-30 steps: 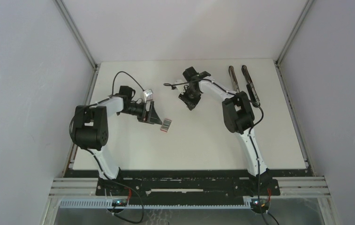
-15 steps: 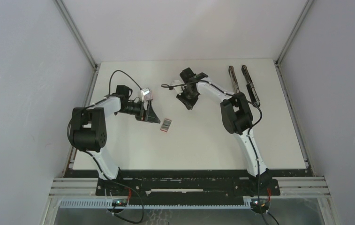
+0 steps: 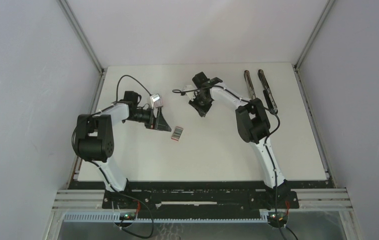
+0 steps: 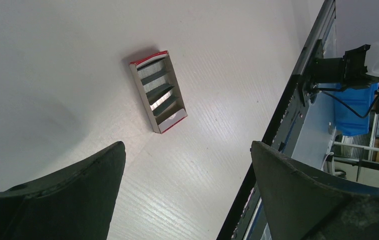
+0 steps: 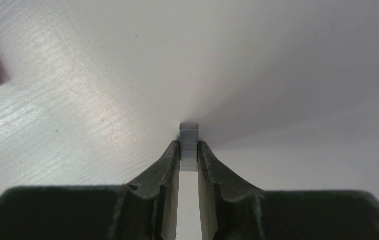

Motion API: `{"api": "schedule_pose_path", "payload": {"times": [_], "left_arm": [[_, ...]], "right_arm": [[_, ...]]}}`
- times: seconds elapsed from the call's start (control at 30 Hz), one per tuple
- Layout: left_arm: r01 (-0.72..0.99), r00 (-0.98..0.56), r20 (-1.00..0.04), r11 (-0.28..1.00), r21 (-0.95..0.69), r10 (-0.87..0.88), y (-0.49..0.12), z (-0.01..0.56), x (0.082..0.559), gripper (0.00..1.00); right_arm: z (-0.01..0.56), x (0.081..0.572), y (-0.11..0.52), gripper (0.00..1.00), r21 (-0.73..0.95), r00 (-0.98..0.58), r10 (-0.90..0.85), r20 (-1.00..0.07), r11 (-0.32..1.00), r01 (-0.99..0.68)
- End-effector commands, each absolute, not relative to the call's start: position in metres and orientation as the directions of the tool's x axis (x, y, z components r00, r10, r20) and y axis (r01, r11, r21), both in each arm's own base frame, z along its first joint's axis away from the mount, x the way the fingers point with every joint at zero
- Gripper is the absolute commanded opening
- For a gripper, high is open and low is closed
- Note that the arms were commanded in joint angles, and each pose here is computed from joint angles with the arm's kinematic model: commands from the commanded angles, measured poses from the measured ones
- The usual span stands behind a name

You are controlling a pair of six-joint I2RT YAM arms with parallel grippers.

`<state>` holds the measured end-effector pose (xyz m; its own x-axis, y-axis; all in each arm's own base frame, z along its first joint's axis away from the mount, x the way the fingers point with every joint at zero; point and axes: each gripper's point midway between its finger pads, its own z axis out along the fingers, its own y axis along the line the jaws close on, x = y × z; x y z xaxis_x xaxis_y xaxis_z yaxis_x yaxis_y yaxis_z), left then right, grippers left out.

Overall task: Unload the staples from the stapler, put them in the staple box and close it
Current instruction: Pick up the staple from the center of the board.

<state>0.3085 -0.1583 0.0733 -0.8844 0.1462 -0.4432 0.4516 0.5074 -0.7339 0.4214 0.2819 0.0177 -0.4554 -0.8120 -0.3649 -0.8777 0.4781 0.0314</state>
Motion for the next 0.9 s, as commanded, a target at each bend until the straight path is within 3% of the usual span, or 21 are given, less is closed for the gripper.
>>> {"api": "schedule_pose_path", "payload": {"times": [0.0,0.47,0.87], "left_arm": [[0.493,-0.86,-0.491,0.475,-0.729,0.138,-0.159,0.086,0.307,1.0],[0.482,-0.861,-0.498,0.48,-0.733,0.105,-0.15,0.09,0.312,1.0],[0.469,-0.848,-0.529,0.509,-0.722,0.033,-0.123,0.106,0.324,1.0]], "right_arm": [[0.037,0.423,0.289,0.16,0.013,-0.45,-0.795,-0.406,0.487,-0.873],[0.046,0.415,0.3,0.13,-0.019,-0.423,-0.803,-0.419,0.474,-0.88],[0.1,0.398,0.329,0.13,-0.062,-0.354,-0.788,-0.504,0.442,-0.895]]}}
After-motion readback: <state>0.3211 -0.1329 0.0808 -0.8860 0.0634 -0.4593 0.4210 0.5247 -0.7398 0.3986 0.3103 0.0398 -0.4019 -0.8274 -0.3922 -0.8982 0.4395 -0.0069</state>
